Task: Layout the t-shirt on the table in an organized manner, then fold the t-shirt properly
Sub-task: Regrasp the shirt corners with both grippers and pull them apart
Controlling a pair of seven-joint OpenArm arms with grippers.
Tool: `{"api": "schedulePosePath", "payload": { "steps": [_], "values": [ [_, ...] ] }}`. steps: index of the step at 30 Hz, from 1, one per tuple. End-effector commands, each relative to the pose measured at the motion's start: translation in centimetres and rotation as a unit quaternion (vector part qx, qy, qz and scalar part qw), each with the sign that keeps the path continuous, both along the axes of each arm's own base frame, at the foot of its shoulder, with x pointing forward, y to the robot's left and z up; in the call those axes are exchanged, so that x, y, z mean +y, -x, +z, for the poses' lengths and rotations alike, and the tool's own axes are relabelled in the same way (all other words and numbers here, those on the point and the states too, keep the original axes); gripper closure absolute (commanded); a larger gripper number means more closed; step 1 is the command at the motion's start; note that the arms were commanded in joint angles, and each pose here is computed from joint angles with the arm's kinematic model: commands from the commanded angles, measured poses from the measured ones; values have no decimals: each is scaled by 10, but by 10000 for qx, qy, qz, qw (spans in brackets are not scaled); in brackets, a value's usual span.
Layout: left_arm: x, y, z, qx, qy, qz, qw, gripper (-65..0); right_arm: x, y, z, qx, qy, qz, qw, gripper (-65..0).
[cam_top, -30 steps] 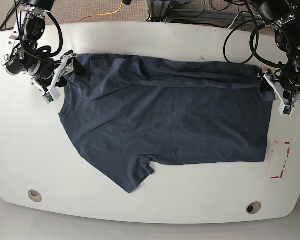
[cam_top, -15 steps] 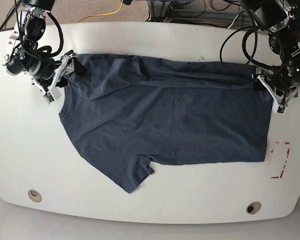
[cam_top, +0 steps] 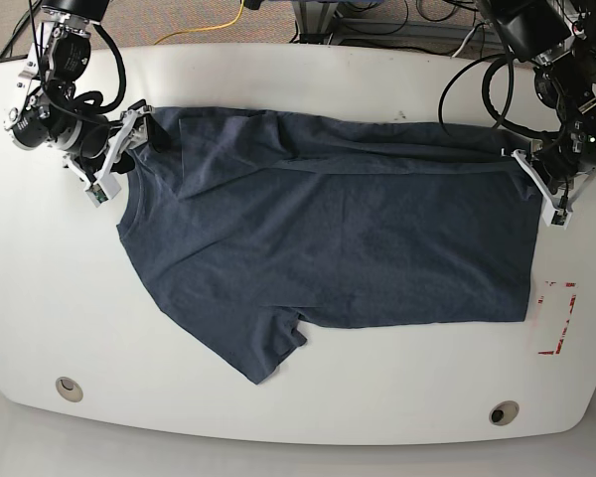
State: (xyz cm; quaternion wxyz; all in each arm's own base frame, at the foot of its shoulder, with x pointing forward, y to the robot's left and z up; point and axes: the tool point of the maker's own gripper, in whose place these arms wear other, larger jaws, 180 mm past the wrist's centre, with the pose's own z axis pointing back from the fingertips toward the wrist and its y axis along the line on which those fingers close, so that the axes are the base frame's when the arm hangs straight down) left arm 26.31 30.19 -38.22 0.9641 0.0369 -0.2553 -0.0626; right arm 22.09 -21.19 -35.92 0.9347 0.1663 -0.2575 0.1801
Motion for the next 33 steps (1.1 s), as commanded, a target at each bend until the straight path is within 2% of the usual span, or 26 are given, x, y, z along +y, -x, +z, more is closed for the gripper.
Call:
{"api": "schedulePosePath", "payload": {
  "steps": [1, 12, 19, 26, 33],
  "values": [
    [6, -10, 13, -239, -79, 16, 9997, 0, -1, -8, 11, -224, -16, 30, 9997, -445],
    [11, -20, 59, -834, -500, 24, 9953, 0, 1, -8, 10, -227, -67, 10, 9997, -445],
    [11, -35, 72, -1005, -454, 142, 9938, 0, 6, -7, 9, -222, -135, -12, 9997, -445],
    [18, -47, 83, -1238, -445, 533, 9899, 0, 7, -7, 8, -225, -164, -16, 9996, -445],
    [28, -51, 69, -1111, -180, 964, 9890, 0, 8, -8, 9, -230, -178, -13, 9996, -445]
  ]
}}
